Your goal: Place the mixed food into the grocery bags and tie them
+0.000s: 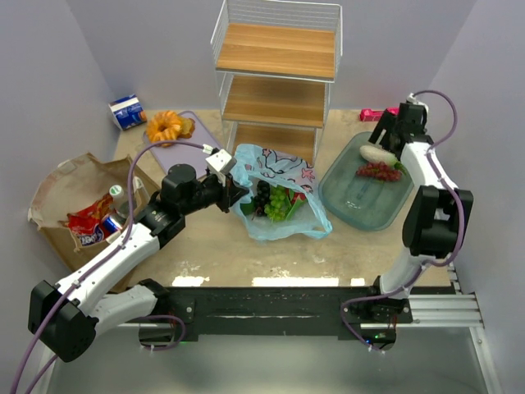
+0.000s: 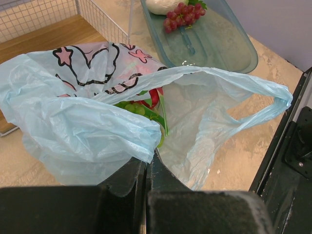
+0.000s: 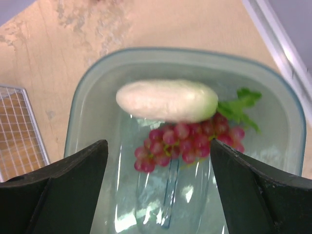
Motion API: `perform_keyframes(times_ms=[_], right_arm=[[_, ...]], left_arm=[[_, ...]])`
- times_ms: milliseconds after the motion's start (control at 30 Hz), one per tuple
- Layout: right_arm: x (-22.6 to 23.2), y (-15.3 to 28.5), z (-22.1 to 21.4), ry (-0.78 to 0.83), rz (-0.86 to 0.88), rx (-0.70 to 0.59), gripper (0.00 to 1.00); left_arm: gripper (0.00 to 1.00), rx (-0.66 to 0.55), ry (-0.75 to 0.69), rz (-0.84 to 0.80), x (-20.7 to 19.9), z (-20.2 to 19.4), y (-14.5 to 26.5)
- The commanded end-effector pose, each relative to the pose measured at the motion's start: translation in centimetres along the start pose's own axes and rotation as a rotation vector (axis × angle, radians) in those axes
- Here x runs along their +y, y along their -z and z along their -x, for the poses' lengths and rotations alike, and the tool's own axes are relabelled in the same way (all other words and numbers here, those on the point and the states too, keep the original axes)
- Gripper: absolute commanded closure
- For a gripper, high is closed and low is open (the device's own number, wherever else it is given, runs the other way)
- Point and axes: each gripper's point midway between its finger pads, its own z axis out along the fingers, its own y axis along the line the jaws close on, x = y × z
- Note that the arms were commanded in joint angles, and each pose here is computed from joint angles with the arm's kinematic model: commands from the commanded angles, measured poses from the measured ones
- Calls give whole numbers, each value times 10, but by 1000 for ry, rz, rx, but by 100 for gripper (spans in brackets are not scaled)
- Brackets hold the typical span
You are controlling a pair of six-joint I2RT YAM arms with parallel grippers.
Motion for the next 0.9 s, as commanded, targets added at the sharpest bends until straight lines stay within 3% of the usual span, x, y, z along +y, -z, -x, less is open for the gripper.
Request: perform_keyframes(times_ms=[0,367,600,867], right_arm=[[5,-20,17,250,28,1,11],[10,-66,2,511,93,26,18],[19,-81,-11,640,144,0,9],[26,-98,-27,690,176,26,8]], left_arm=[[100,-69,-36,-21,-5,24,2],[100,-76,-40,-30,-7,26,3],[100,-69,-32,-40,-8,24,1],[100,-53,-22,-51,-8,20,-4]])
